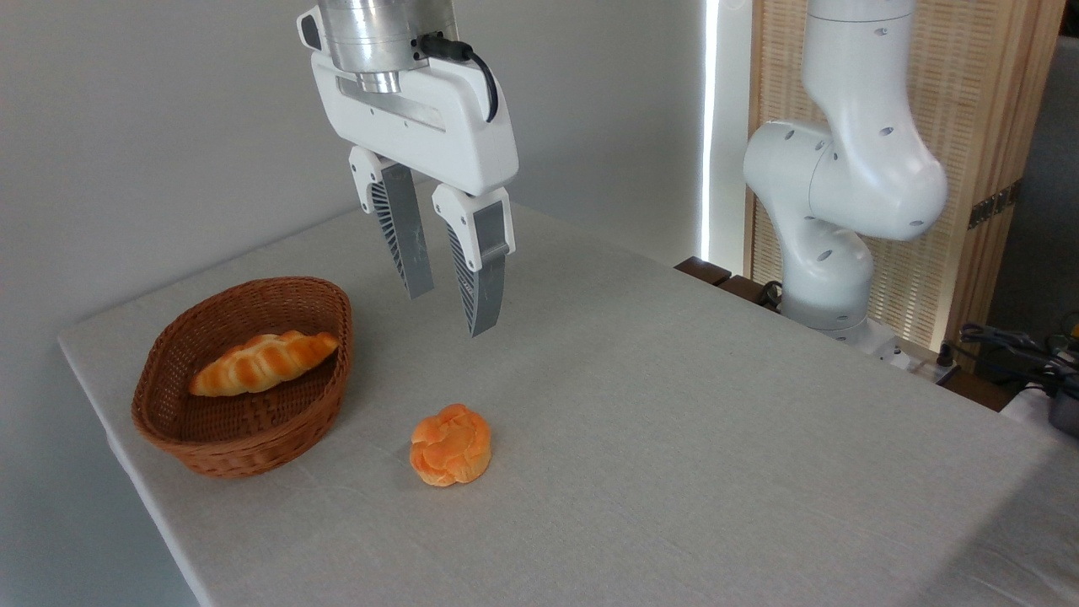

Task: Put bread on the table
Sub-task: 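Move the open gripper over the wicker basket and lower toward the bread roll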

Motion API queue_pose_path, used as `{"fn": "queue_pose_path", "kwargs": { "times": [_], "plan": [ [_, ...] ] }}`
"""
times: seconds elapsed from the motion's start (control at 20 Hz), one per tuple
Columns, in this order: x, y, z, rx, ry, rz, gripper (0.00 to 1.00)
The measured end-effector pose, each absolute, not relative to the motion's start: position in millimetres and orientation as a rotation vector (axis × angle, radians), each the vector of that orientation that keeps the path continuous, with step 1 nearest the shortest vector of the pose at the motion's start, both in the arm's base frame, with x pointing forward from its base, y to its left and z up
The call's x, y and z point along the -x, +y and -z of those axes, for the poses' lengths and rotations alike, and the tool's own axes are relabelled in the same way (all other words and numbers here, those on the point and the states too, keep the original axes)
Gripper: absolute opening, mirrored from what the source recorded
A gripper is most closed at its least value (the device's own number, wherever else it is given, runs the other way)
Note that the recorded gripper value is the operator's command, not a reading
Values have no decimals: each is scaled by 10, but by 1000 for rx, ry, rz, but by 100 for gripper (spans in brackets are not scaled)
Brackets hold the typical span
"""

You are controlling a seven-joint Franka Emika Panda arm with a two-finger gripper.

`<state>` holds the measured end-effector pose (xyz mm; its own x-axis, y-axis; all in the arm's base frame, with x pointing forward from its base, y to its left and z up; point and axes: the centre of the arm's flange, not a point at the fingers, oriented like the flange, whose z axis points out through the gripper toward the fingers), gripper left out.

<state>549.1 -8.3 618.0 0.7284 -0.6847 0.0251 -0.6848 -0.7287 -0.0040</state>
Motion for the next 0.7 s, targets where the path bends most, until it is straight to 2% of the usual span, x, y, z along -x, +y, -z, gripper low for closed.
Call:
{"fn": "queue_pose_path", "kwargs": {
  "times": [0.7],
  "plan": [
    [-5495, -156, -6184, -2889, -1157, -59, 100]
  ]
}}
